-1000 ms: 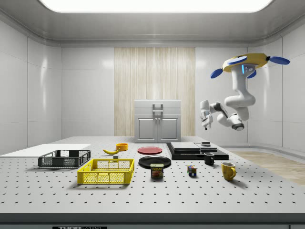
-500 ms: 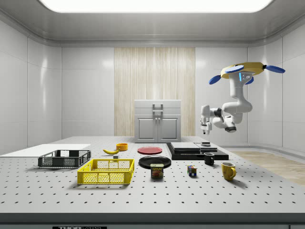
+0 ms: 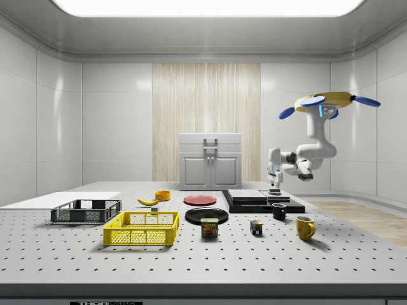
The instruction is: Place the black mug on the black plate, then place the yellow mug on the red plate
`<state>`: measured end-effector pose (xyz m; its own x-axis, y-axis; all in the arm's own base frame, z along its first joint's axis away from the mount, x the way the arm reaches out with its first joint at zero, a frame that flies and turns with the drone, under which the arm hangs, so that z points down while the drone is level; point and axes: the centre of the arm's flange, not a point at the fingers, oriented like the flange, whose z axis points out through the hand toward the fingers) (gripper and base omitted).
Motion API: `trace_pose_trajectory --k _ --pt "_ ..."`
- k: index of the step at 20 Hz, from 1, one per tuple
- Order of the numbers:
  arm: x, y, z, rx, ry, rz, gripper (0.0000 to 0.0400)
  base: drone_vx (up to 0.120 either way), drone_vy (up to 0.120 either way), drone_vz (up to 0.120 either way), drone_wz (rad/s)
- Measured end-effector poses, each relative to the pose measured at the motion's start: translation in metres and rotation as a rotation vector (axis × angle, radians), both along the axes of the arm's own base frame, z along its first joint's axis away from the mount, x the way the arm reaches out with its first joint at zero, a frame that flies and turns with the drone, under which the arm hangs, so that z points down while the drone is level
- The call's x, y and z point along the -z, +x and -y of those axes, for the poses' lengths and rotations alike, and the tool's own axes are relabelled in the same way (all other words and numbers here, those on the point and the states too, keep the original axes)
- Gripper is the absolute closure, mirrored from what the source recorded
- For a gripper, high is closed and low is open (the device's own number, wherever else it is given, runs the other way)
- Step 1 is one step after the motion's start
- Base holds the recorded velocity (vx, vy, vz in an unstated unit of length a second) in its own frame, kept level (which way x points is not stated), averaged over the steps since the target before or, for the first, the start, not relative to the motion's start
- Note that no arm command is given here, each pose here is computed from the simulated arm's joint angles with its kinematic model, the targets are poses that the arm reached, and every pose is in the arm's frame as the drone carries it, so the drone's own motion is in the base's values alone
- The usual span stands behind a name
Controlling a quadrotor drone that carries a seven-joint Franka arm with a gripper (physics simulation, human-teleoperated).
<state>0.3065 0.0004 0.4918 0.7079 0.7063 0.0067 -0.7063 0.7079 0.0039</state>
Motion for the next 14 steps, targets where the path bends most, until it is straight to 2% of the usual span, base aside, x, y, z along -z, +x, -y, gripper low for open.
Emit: trace_pose_trajectory --k 11,14 --pt "0.0000 0.0000 0.0005 0.000 -0.005 -0.0003 0.0000 0.000 0.000 -0.120 0.000" --pt "0.0001 0.0000 0.0005 0.000 -0.006 -0.0003 0.0000 0.000 0.053 -0.120 0.000"
